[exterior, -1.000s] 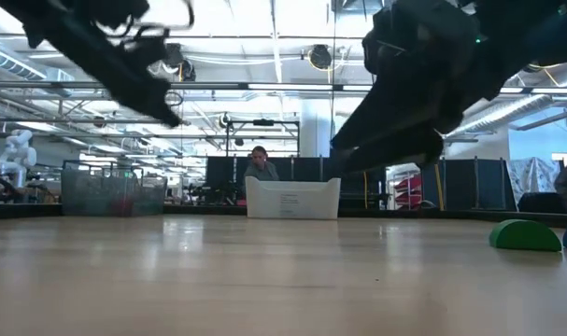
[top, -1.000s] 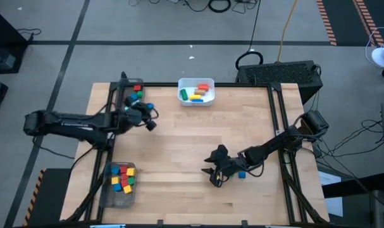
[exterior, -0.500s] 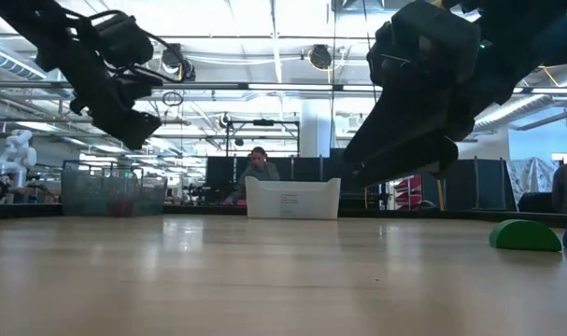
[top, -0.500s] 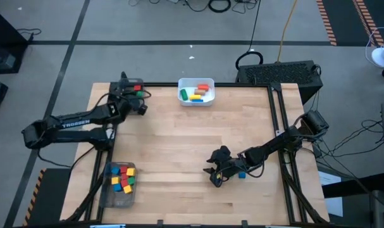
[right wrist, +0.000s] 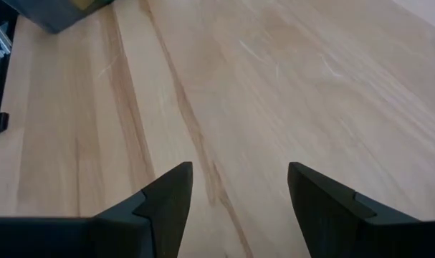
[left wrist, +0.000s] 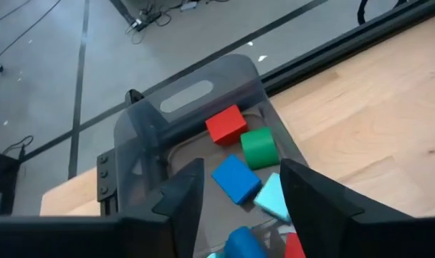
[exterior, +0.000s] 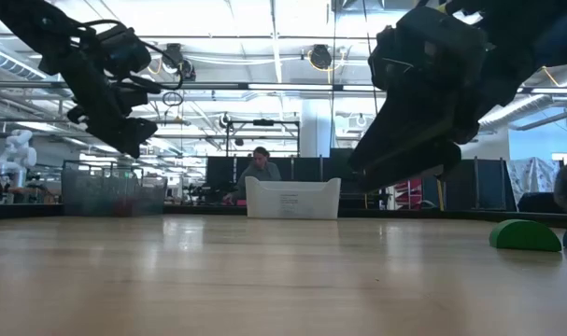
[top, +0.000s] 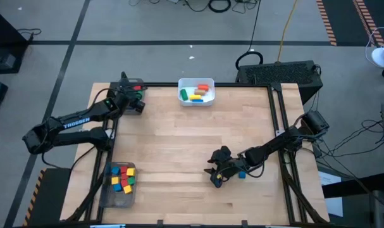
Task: Sort blocks by size
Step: Put the green semicircle block into the top black bin
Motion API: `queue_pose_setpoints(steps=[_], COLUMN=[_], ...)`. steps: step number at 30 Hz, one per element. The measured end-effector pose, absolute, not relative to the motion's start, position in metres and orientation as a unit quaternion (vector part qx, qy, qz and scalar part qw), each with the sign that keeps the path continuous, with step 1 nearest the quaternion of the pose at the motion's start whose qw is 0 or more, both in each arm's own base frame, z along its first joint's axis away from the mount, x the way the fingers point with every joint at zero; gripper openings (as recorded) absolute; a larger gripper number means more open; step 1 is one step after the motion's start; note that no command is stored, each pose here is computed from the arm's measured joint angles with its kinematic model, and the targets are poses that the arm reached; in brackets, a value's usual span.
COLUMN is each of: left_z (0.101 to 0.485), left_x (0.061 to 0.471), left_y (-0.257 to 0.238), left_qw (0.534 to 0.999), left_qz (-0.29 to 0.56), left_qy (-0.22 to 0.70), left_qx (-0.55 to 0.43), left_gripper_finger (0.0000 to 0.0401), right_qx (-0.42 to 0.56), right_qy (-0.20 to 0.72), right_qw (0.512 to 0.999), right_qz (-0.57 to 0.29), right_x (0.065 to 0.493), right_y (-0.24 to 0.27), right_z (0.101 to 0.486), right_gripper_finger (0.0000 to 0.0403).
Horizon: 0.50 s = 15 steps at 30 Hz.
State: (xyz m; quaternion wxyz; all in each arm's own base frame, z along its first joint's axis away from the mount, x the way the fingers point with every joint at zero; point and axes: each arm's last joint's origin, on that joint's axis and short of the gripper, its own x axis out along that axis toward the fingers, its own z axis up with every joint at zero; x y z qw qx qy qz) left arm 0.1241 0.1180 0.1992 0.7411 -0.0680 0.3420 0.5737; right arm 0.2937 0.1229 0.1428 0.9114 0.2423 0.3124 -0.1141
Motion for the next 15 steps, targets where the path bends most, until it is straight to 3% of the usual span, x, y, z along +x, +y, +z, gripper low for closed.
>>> queue_pose_setpoints(steps=[4,15], left_z=[0.199,0.205], left_x=[0.124,0.144], left_y=[0.118,0.111], left_qw=[0.747,0.863], left_qz=[0.564,0.388], left_qy=[0.345,0.311], left_qx=[-0.071,-0.085], left_gripper_finger=[0.0194,0.0195], right_qx=[0.237,0.258], right_qy=[0.325,0.391], right_qw=[0.91,0.876], right_qz=[-0.106,-0.117], right_x=[0.287,0.239], right_y=[0.126,0.137], right_z=[0.149,0.182], right_gripper_finger=[0.0215,0.0214])
